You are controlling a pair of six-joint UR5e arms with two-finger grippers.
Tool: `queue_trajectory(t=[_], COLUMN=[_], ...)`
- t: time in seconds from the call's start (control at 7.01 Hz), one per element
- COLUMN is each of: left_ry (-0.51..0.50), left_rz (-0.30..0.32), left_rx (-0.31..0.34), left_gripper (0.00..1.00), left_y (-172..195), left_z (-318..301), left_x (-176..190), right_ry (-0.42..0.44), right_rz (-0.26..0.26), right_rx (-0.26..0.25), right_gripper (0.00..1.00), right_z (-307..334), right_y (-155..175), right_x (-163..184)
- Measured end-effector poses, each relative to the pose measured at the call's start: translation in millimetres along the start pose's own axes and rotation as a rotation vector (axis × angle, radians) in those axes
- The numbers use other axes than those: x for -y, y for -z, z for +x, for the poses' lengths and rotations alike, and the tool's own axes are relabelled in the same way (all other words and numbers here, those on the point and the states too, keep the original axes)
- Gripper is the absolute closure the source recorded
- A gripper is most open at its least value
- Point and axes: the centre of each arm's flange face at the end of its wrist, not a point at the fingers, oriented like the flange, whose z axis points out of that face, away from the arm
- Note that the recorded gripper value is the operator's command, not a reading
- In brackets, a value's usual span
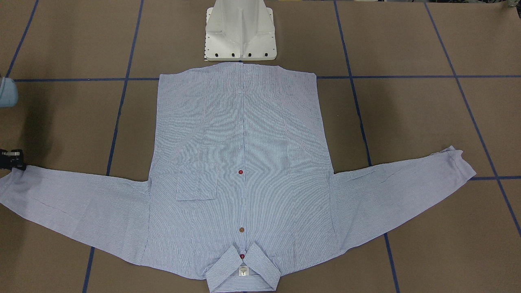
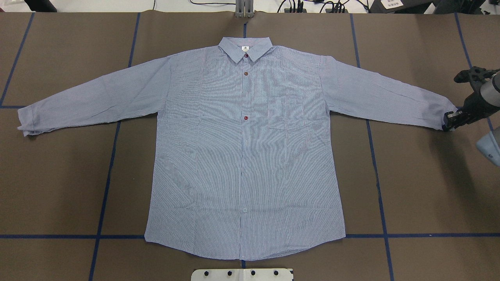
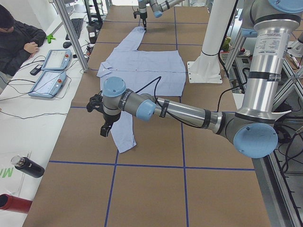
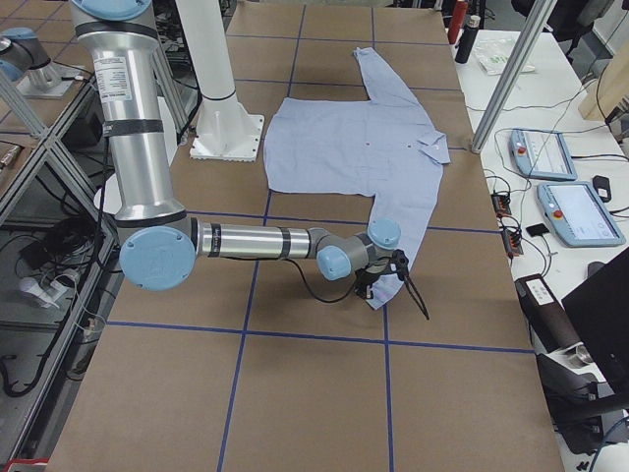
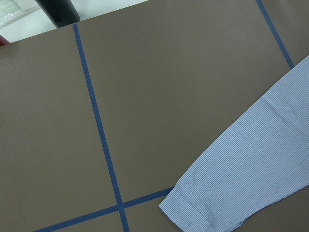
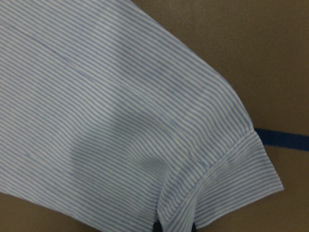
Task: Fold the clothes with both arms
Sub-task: 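Grasp the sleeve cuff with the right gripper and lift it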
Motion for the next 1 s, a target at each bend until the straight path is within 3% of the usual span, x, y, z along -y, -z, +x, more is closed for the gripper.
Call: queue_trajectory(t=[0.57, 1.0], left_ry=[0.0, -0.002], left_rz=[0.0, 0.002], left_rx=[0.001, 0.002], left_gripper=[0.01, 0.01], left_y=[-1, 0], left_z=[-1, 0], left_x=[6, 9], right_ry=[0.055, 0.116], right_rz=[0.059, 0.184], right_rx=[0.023, 0.064], right_gripper=[1.0, 1.0], right_z=[-31, -81], right_y=[25, 108], right_x=[26, 50])
